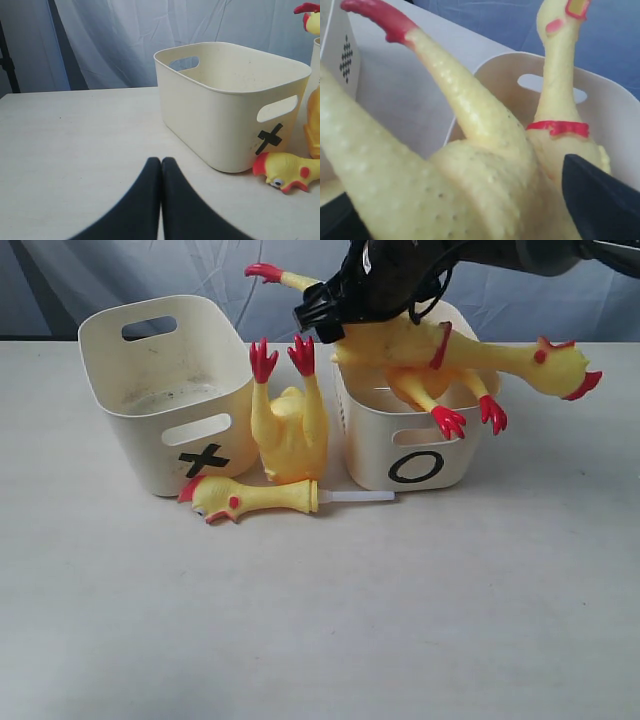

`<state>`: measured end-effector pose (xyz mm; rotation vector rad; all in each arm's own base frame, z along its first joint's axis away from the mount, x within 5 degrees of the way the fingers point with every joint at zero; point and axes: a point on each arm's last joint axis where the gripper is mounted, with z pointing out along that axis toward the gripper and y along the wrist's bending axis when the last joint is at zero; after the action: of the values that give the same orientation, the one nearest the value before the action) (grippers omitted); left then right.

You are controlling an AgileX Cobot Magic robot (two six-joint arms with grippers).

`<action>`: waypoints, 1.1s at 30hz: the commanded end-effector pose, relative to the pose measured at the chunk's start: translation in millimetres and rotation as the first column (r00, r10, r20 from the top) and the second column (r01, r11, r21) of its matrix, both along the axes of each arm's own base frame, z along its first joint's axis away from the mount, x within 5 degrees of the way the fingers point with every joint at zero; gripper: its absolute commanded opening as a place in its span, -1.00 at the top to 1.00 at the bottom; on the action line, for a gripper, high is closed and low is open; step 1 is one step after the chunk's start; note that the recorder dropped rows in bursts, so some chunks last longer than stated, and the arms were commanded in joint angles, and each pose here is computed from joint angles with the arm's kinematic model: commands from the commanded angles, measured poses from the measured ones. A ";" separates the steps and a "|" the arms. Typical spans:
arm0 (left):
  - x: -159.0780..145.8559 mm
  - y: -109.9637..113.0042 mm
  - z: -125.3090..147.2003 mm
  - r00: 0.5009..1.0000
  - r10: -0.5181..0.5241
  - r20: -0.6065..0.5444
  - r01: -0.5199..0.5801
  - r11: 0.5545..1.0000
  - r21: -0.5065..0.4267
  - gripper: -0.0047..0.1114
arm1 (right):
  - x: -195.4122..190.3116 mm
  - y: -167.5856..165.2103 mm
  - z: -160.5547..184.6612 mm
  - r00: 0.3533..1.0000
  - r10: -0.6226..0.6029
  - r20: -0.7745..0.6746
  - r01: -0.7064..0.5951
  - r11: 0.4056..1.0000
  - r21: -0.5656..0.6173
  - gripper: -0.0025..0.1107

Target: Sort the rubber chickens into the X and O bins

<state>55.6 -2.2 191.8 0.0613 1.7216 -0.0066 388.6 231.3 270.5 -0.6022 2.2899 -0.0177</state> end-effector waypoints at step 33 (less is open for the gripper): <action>-0.3 -0.2 -0.3 1.000 -0.002 0.000 0.002 1.000 -0.004 0.92 | -95.6 14.2 69.5 0.823 0.488 -0.290 -0.422 0.868 0.263 -0.48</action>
<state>55.6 -2.2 191.8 0.0613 1.7216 -0.0066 301.2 239.2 340.0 -1.0648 2.3870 0.5233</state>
